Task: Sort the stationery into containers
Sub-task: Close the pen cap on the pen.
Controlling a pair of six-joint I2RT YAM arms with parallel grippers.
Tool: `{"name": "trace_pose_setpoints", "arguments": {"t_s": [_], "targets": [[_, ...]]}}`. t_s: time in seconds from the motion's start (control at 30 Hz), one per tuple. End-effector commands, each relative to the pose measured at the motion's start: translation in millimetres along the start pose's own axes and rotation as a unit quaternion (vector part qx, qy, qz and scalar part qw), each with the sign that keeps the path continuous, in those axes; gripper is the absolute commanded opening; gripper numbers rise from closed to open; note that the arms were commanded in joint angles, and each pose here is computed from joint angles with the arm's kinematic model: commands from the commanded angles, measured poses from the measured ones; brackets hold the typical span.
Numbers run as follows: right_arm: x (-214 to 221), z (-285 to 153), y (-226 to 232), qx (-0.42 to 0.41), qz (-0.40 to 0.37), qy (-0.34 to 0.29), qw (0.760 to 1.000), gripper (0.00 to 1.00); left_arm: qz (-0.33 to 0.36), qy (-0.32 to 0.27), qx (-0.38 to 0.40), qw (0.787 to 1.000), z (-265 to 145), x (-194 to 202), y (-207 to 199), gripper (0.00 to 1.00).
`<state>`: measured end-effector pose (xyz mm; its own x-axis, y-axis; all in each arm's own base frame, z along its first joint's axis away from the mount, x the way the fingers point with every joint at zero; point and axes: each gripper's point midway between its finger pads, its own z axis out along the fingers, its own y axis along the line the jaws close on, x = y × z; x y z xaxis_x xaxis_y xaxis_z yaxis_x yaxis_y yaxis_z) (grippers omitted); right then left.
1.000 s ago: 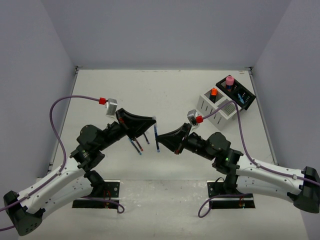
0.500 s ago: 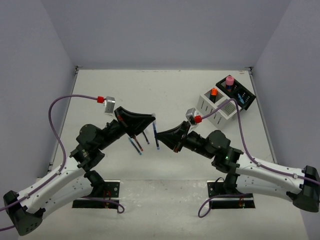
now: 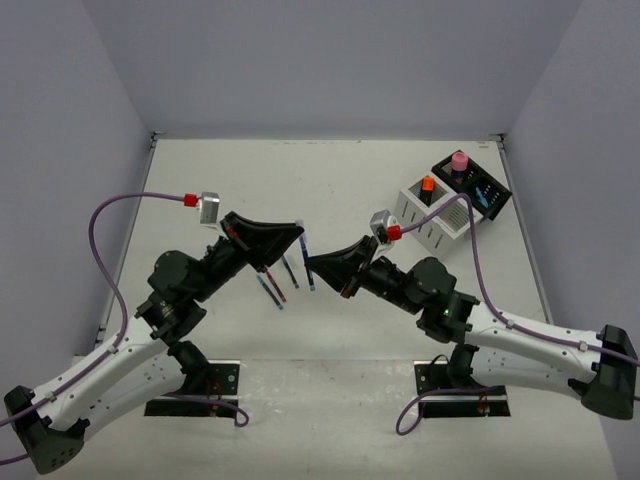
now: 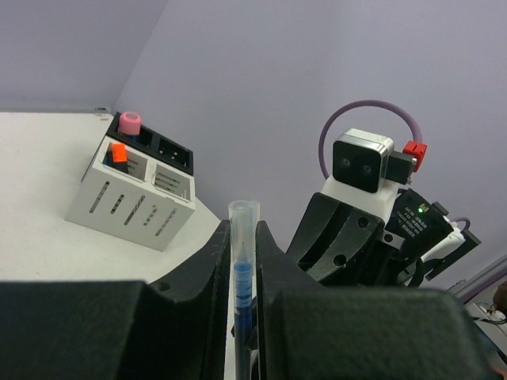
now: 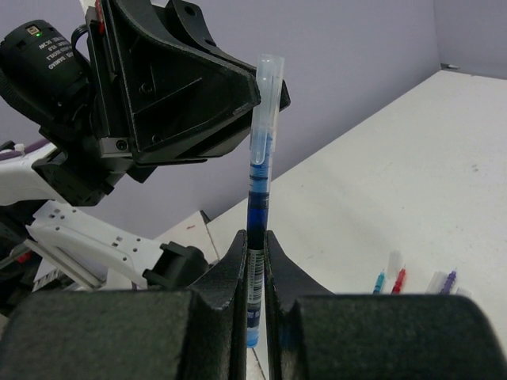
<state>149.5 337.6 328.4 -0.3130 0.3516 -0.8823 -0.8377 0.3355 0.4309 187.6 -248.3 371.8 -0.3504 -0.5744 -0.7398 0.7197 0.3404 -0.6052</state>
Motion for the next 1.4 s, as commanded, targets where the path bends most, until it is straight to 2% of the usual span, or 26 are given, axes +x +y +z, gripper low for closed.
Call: {"name": "trace_pose_setpoints", "arguments": {"t_s": [0.0,0.13,0.23,0.3,0.37,0.43,0.97,1.07,1.2,1.3,1.33,1.37], "targets": [[-79.3,11.0,24.4,-0.002,0.036,-0.099,0.994,0.00,0.005,0.019,-0.022,1.000,-5.6,17.2,16.2,0.00],[-77.1,14.5,23.4,0.011,0.065,-0.084,0.994,0.00,0.015,0.007,-0.026,1.000,-7.3,14.5,19.6,0.00],[-74.6,16.3,32.2,-0.018,0.042,-0.078,0.996,0.00,0.020,0.020,-0.019,0.999,-2.3,16.2,16.0,0.00],[-73.7,16.1,39.2,-0.040,0.019,-0.075,0.996,0.00,0.021,0.030,-0.018,0.999,1.0,18.4,15.5,0.05],[-74.7,15.3,39.7,-0.045,0.004,-0.079,0.996,0.00,0.023,0.033,-0.020,0.999,2.3,16.3,14.1,0.14],[-72.8,14.0,38.2,-0.047,-0.004,-0.083,0.995,0.00,0.027,0.032,-0.026,0.999,2.1,14.5,15.2,0.17],[-81.0,8.9,39.6,-0.049,-0.009,-0.103,0.993,0.00,0.031,0.044,0.015,0.998,-4.2,20.6,2.3,0.25],[-80.6,10.4,41.7,-0.053,-0.012,-0.098,0.994,0.00,0.030,0.041,0.025,0.998,-4.6,19.3,-2.2,0.22],[-75.0,12.5,38.4,-0.049,-0.012,-0.092,0.994,0.00,0.037,0.041,0.045,0.998,-5.2,15.3,-11.7,0.01],[-68.0,15.9,35.5,-0.045,-0.012,-0.081,0.996,0.01,0.051,0.044,0.068,0.995,-6.3,12.9,-21.7,0.00],[-65.6,16.7,34.7,-0.044,-0.012,-0.077,0.996,0.03,0.055,0.043,0.071,0.995,-6.7,11.2,-24.0,0.00],[-62.7,17.4,33.4,-0.042,-0.011,-0.072,0.996,0.11,0.059,0.041,0.074,0.995,-7.3,8.7,-26.5,0.00]]}}
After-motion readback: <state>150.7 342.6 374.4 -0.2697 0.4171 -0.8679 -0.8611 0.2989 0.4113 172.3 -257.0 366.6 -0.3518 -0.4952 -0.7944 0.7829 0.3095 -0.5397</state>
